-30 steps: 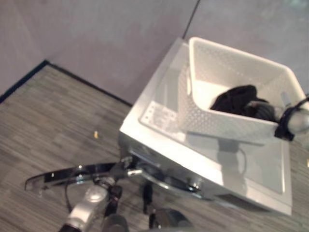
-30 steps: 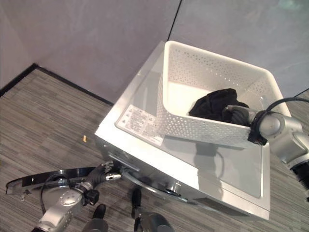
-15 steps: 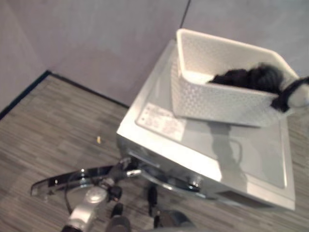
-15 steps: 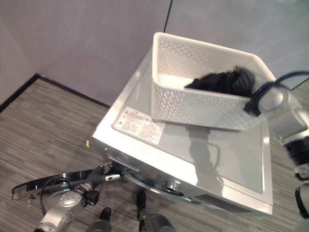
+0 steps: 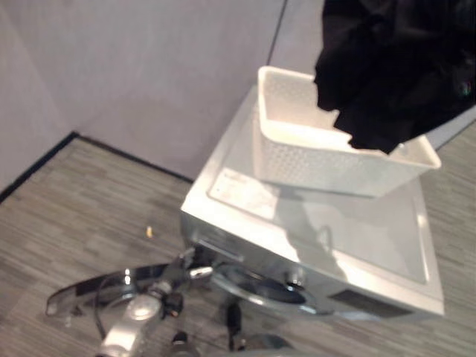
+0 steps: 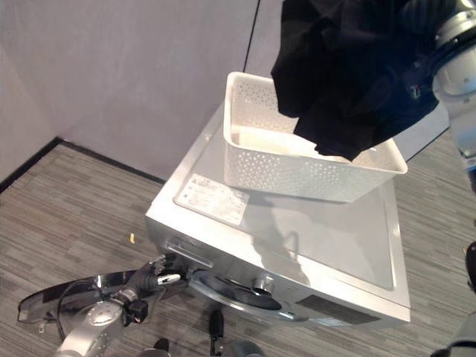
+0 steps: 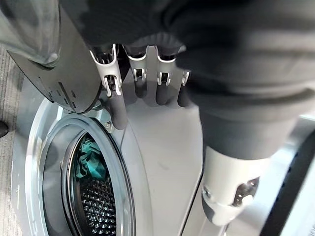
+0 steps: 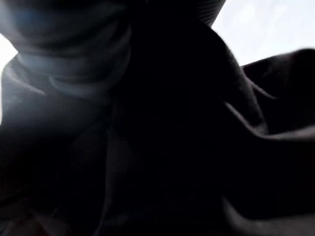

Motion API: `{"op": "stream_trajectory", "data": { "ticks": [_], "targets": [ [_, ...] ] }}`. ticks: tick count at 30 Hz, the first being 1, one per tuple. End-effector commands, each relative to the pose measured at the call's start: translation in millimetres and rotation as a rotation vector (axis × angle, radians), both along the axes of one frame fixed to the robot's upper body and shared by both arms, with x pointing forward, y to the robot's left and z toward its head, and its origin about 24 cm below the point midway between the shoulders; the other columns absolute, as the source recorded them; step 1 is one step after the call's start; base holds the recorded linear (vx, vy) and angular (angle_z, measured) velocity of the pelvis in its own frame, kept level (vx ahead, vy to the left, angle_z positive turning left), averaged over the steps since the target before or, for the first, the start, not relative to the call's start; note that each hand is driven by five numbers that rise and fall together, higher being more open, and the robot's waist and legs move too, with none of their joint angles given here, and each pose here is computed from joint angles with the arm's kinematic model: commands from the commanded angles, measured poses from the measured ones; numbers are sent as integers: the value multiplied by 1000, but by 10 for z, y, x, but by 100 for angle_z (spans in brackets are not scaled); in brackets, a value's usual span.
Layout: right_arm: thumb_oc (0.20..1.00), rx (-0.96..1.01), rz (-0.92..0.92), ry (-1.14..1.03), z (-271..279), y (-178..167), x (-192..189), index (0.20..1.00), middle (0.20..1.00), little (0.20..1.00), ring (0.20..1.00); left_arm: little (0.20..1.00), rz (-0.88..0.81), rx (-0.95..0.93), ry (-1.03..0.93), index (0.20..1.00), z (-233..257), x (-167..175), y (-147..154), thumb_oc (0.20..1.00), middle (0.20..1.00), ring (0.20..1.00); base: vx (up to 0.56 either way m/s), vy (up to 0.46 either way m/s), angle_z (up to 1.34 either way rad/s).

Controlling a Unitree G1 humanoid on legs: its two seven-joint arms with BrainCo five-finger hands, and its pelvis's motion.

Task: Grab the laundry basket,head to the washer,open it,put in the laundry and shut it.

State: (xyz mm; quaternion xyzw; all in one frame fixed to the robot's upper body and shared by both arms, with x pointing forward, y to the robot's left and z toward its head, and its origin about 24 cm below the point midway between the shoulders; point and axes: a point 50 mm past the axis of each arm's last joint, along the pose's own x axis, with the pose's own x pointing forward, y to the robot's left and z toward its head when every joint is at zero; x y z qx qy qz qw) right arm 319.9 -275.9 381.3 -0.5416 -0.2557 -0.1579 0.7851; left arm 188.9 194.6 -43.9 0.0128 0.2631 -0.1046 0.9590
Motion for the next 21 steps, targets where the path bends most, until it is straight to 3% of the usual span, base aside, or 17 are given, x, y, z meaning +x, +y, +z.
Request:
{"op": "stream_trajectory", "data": {
  "ticks": [1, 11, 21],
  "targets": [
    [200, 31, -64, -365, 691, -21, -338, 200, 200, 200, 200, 1000, 36, 61, -184, 1000, 295, 246, 161, 1000, 1000, 1000, 0, 0, 0],
    [200, 47, -221, -638, 984, -50, -505, 200, 200, 200, 200, 1000, 58, 93, -223, 1000, 350, 308, 189, 1000, 1000, 1000, 0, 7, 0],
    [200, 94, -296, -748, 1027, -150, -594, 200, 200, 200, 200, 1000, 61, 118, -270, 1000, 404, 390, 168, 1000, 1000, 1000, -9, 70, 1]
  ]
}}
